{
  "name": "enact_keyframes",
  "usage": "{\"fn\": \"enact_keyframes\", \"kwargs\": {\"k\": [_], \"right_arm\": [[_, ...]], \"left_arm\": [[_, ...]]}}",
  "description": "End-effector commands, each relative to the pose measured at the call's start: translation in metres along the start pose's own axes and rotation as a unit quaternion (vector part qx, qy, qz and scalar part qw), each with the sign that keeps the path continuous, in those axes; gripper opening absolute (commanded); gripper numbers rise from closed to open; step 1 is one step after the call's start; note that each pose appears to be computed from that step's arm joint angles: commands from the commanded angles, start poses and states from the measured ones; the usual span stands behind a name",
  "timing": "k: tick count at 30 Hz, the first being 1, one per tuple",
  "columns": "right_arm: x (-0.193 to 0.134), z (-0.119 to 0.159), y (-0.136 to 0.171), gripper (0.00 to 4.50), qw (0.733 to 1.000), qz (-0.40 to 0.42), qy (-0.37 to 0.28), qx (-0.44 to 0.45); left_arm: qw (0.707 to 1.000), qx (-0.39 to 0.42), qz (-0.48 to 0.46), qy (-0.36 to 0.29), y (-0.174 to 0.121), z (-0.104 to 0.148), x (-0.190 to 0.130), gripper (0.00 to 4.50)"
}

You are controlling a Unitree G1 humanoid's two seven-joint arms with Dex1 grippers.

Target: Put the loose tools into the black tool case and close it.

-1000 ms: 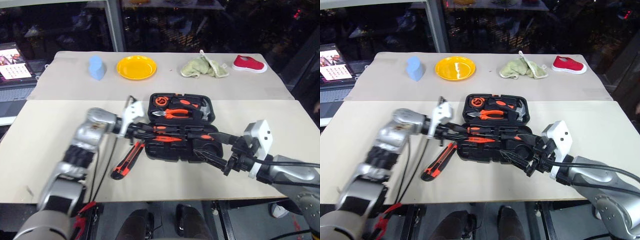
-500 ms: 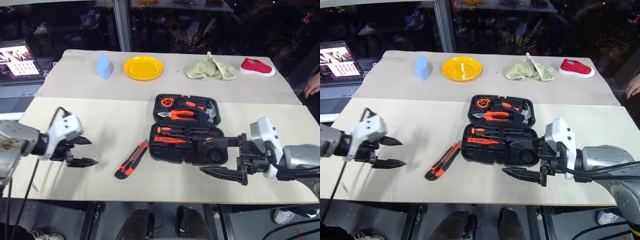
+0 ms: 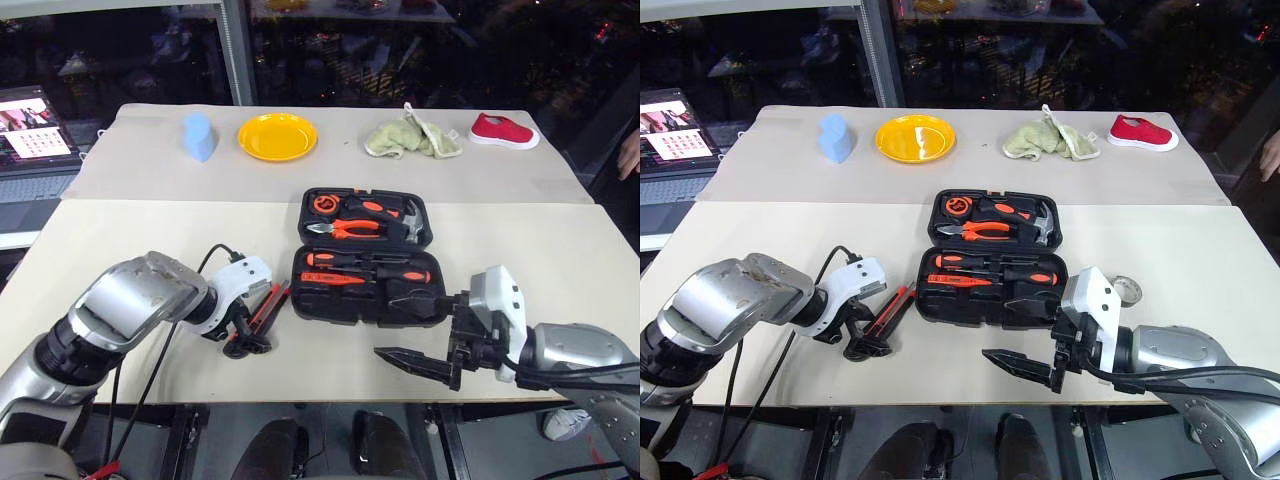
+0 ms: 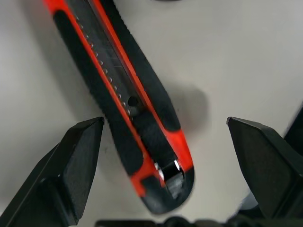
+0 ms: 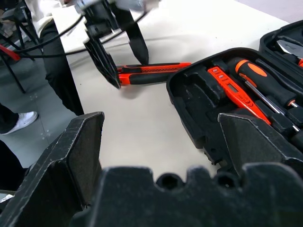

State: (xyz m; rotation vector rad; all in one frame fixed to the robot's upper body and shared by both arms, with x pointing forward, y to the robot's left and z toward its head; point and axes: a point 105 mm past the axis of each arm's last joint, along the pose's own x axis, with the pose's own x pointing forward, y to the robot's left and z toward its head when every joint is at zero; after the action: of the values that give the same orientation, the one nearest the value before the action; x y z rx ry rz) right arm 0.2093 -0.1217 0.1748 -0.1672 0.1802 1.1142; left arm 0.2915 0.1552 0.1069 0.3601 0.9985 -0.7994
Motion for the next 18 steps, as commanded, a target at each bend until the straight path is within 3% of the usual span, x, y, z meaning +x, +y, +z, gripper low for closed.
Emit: {"fn": "enact_keyframes", "kwargs": {"k": [1, 5, 7, 10, 13, 18], "right_arm": [[-0.003, 0.012, -0.001, 4.5, 1.0, -0.009, -0.02, -0.022], [-0.004, 0.013, -0.002, 4.5, 0.999, -0.009, -0.019, -0.024], [-0.006, 0.014, -0.003, 4.5, 0.999, -0.01, -0.017, -0.026], [-0.008, 0.014, -0.005, 4.5, 0.999, -0.013, -0.012, -0.028], [-0.01, 0.013, -0.006, 4.5, 1.0, -0.014, -0.01, -0.026], [-0.012, 0.008, 0.001, 4.5, 1.0, -0.011, 0.001, -0.017]], "left_arm": [[0.994, -0.055, 0.093, 0.007, 0.043, -0.016, -0.013, 1.68], [0.99, -0.038, 0.136, -0.009, 0.068, -0.016, -0.028, 1.68], [0.985, 0.076, 0.132, -0.077, 0.071, 0.014, -0.038, 1.68], [0.959, 0.237, 0.099, -0.12, 0.061, 0.049, -0.047, 1.68], [0.942, 0.307, 0.047, -0.129, 0.05, 0.071, -0.047, 1.68], [0.894, 0.421, -0.084, -0.127, 0.005, 0.112, -0.043, 1.68]]}}
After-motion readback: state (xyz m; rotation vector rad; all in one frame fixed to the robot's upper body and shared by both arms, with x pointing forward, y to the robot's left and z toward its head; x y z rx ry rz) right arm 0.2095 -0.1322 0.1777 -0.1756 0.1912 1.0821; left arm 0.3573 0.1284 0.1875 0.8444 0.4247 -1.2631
